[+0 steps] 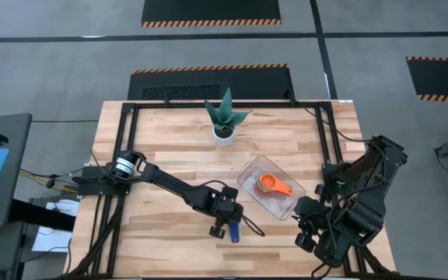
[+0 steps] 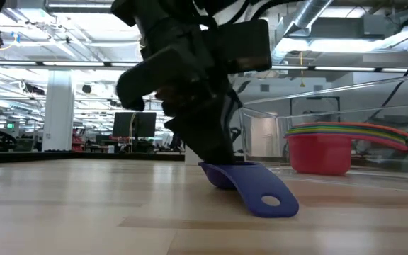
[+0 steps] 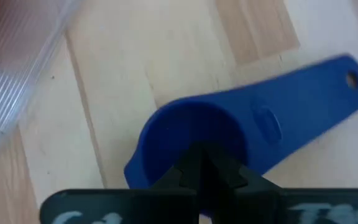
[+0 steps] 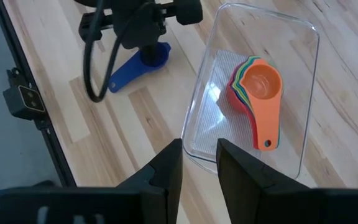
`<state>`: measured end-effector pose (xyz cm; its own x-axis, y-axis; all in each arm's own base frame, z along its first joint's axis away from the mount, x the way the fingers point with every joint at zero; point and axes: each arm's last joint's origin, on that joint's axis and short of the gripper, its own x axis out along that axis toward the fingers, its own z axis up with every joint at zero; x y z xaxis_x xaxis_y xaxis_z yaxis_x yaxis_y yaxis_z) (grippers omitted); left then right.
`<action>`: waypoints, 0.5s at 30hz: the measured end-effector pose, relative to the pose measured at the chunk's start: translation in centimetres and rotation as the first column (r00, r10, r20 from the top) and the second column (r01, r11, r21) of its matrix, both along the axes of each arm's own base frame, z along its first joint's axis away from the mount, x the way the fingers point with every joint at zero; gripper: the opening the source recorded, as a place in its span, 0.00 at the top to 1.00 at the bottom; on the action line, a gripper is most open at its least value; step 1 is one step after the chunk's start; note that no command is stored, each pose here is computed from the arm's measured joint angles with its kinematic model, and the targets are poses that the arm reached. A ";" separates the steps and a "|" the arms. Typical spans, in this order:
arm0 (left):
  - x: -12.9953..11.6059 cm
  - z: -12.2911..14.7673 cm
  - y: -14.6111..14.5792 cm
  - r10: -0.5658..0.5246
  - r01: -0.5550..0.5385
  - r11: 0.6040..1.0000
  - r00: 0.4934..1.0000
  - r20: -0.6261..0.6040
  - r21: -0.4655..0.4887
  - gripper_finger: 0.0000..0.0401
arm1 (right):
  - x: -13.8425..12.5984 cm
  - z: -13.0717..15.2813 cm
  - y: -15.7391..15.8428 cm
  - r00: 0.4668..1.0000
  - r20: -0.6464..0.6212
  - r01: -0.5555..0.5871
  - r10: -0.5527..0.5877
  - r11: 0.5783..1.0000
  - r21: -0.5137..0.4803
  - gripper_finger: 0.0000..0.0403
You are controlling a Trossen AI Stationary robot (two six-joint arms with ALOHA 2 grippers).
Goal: Nest measuring cups in basket
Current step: Stack the violet measuring cup on top of the orange measuring cup
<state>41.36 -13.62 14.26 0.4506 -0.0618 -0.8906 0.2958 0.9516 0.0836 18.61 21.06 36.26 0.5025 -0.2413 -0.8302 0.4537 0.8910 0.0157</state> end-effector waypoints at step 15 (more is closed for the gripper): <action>-0.4 -0.2 0.2 0.334 -0.341 0.933 0.939 -0.077 -0.112 1.00 | 0.0 0.0 0.0 1.000 0.000 -0.001 0.001 1.000 -0.001 0.70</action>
